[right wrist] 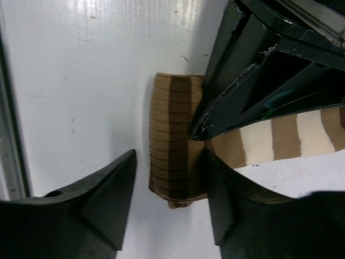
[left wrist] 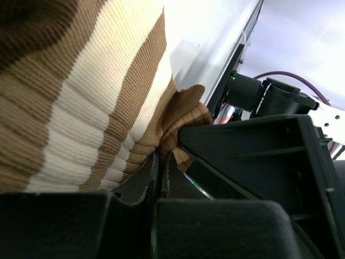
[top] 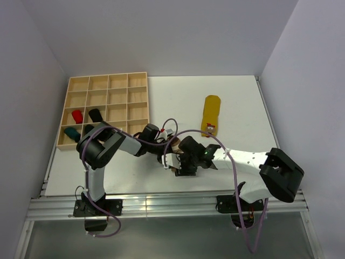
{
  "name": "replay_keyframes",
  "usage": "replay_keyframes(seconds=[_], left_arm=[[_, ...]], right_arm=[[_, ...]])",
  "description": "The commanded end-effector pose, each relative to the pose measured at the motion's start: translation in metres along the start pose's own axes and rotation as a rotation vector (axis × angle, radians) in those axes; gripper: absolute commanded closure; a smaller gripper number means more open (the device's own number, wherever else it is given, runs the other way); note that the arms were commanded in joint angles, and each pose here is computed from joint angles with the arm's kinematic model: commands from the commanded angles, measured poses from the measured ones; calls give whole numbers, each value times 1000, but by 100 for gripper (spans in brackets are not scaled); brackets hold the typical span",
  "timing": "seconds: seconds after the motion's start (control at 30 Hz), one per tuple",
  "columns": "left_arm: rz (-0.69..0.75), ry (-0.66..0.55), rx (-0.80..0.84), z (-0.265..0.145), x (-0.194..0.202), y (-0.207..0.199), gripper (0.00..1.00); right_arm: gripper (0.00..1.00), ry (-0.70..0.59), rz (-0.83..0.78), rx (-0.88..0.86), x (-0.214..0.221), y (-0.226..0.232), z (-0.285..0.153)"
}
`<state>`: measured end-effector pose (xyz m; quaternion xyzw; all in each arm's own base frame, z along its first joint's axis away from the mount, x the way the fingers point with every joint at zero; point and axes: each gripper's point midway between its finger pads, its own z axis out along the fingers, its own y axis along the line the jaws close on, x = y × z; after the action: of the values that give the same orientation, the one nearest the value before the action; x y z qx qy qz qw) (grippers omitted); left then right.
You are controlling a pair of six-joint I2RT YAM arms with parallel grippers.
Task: Roll the socks
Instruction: Roll the sock at the center of the board.
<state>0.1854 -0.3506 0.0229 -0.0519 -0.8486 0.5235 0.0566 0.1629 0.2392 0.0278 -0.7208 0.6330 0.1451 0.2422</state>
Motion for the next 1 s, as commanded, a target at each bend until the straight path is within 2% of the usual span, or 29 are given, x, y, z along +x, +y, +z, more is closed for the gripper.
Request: replay_keyframes(seconds=[0.0, 0.03, 0.07, 0.1, 0.27, 0.4, 0.43, 0.6, 0.7, 0.77, 0.83, 0.97], left_arm=[[-119, 33, -217, 1, 32, 69, 100], [-118, 34, -216, 0, 33, 69, 100], [-115, 31, -212, 0, 32, 68, 100], [-117, 29, -213, 0, 32, 67, 100], [-54, -36, -179, -3, 16, 47, 100], [11, -147, -153, -8, -6, 26, 93], [21, -167, -143, -9, -10, 22, 87], [61, -273, -97, -20, -37, 3, 85], [109, -318, -35, -26, -49, -17, 80], [138, -336, 7, -30, -54, -30, 70], [148, -353, 26, -33, -59, -36, 66], [141, -389, 5, -39, -67, -35, 66]], right_arm=[[43, 5, -12, 38, 0, -9, 7], [46, 9, -7, 39, 1, -9, 8], [55, 22, -7, 38, 4, -9, 11], [60, 28, -6, 39, 6, -9, 12], [79, 75, -7, -15, 18, 2, 13], [80, 112, 22, -81, 29, 19, 11], [80, 120, 24, -97, 31, 22, 11], [82, 168, 44, -143, 41, 32, 7], [82, 169, 52, -156, 39, 33, 4], [82, 179, 62, -159, 41, 32, 4], [82, 184, 66, -168, 41, 33, 2], [83, 189, 77, -176, 41, 33, 3]])
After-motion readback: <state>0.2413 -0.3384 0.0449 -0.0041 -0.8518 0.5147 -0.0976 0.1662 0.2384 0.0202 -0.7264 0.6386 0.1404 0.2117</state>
